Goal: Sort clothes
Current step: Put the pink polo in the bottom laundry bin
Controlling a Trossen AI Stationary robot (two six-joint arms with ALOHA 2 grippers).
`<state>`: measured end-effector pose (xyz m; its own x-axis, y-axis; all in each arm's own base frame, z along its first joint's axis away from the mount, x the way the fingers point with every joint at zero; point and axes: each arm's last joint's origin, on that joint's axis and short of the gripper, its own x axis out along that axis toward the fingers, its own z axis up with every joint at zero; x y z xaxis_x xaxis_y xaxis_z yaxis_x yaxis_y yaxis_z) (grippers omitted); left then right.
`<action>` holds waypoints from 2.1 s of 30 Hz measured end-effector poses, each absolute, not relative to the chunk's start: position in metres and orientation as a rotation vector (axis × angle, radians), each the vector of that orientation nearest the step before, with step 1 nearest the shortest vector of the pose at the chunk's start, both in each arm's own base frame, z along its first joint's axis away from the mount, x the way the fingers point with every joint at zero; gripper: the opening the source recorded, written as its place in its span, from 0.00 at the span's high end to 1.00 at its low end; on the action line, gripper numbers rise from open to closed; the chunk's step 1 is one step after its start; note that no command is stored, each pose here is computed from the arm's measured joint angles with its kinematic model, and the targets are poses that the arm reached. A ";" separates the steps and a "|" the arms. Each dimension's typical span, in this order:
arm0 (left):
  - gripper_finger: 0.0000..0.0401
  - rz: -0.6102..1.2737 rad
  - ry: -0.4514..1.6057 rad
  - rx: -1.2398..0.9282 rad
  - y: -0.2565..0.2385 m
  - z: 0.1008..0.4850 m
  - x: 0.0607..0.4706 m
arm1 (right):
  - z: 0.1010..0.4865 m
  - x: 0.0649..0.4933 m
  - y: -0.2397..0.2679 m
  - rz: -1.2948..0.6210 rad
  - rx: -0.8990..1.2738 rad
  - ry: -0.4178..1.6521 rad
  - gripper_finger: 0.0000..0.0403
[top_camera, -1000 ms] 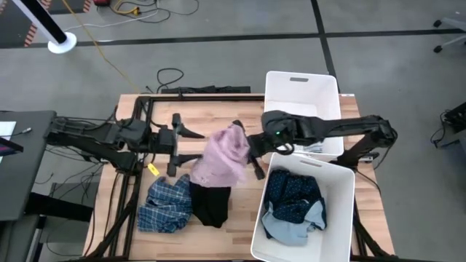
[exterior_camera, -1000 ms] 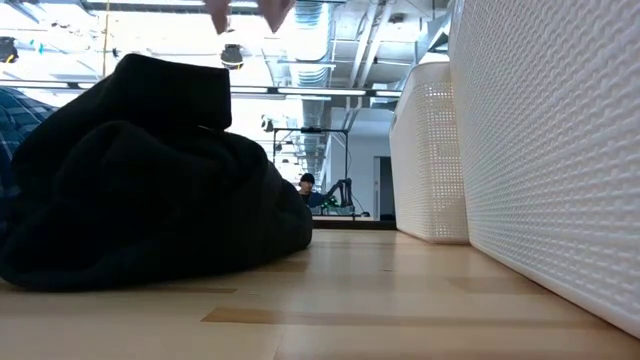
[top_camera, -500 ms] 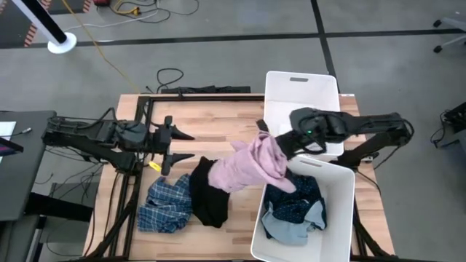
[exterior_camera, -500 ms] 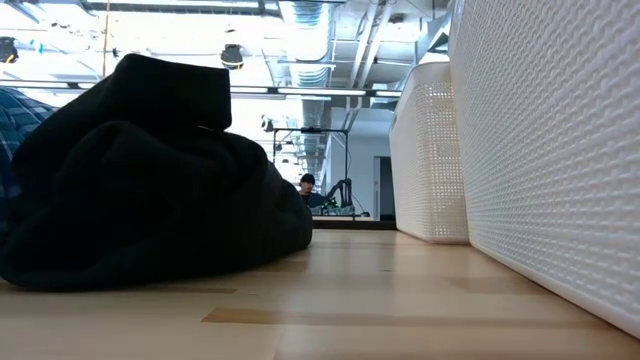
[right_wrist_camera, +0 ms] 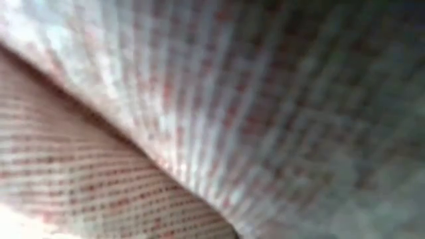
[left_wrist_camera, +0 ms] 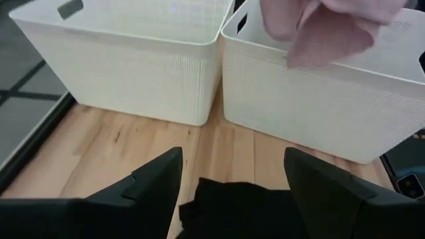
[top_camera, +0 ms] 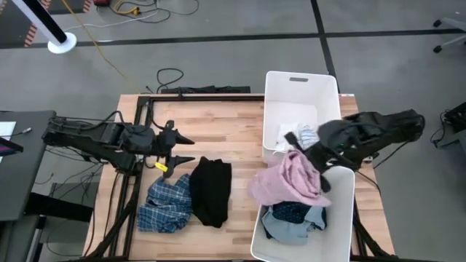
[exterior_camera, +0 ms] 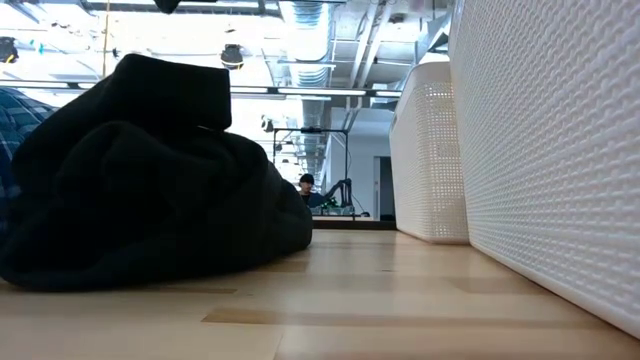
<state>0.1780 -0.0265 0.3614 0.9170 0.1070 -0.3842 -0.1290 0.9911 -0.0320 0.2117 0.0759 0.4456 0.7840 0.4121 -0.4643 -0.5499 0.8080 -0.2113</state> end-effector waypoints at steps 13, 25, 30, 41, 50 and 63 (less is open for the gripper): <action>0.35 0.126 0.521 -0.091 -0.036 0.339 0.205 | 0.435 0.158 0.105 0.584 -0.198 0.688 0.91; 0.35 0.113 0.603 -0.086 -0.050 0.309 0.248 | 0.388 0.186 0.156 0.566 -0.079 1.080 0.91; 0.35 0.094 0.632 -0.053 -0.057 0.297 0.261 | 0.367 0.200 0.169 0.556 0.074 1.287 0.91; 0.35 0.056 0.640 0.014 -0.070 0.274 0.287 | 0.339 0.239 0.177 0.498 0.384 1.476 0.91; 0.35 0.046 0.653 0.070 -0.071 0.267 0.293 | 0.288 0.273 0.193 0.539 0.465 1.720 0.91; 0.35 0.038 0.656 0.107 -0.070 0.268 0.292 | 0.230 0.276 0.199 0.459 0.506 1.846 0.91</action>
<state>0.2923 -0.0695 0.2680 0.7917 0.0691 -0.6070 -0.0012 0.9938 0.1116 0.2760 0.1995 0.2296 -0.2953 0.5494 -0.7817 0.1197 0.8330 0.5402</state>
